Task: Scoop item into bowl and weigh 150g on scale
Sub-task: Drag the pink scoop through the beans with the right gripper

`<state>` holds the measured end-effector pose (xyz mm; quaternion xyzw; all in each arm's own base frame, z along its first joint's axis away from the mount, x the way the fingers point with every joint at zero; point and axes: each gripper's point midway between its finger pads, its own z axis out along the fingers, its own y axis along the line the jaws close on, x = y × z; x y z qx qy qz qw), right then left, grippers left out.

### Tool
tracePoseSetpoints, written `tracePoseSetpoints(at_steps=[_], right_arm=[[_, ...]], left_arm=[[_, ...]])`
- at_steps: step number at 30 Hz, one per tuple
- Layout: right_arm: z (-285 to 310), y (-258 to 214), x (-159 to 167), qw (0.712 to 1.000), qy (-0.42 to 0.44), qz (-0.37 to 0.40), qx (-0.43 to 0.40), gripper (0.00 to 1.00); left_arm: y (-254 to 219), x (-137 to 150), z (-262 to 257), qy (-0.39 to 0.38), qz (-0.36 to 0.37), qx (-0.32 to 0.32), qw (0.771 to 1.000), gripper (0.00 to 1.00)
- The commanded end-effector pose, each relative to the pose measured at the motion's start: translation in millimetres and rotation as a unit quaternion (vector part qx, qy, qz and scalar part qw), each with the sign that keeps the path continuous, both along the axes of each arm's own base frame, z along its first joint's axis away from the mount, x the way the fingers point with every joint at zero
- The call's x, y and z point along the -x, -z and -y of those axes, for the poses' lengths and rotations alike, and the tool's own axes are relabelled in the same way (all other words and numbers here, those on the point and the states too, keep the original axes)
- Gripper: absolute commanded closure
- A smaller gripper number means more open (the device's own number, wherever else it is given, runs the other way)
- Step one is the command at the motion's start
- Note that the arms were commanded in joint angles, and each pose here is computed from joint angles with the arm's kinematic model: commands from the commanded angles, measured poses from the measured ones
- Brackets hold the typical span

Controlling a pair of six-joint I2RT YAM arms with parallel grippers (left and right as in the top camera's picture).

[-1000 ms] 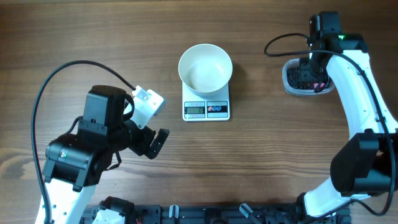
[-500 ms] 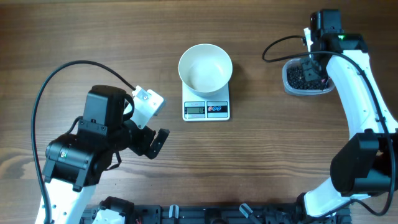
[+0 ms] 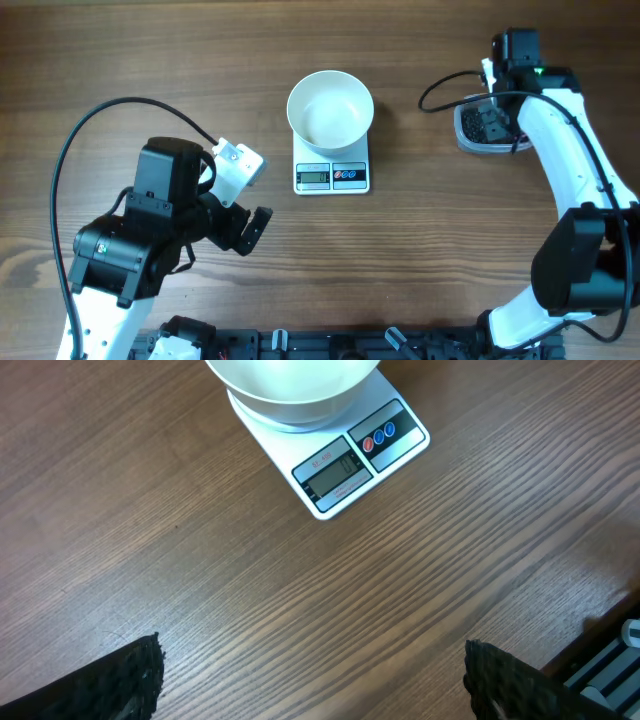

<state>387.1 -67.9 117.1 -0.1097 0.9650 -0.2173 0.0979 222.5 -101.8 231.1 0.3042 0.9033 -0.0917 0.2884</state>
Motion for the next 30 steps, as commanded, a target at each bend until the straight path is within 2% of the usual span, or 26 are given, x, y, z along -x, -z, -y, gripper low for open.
tracePoseSetpoints(at_steps=[1,7,10,22,30], right_arm=[[2,7,8,1.0,-0.002,-0.015,0.002,0.96],[-27,18,9,0.996,-0.018,-0.02,-0.086,0.96],[-31,19,9,0.995,-0.005,-0.015,-0.102,0.96],[-38,22,10,0.964,0.062,0.005,-0.259,0.96],[-26,20,10,0.949,0.119,0.02,-0.29,0.96]], left_arm=[[-9,-3,3,0.01,0.012,0.006,1.0,0.0],[-9,-3,3,0.01,0.012,0.006,1.0,0.0],[-9,-3,3,0.01,0.012,0.006,1.0,0.0],[-9,-3,3,0.01,0.012,0.006,1.0,0.0],[-9,-3,3,0.01,0.012,0.006,1.0,0.0]])
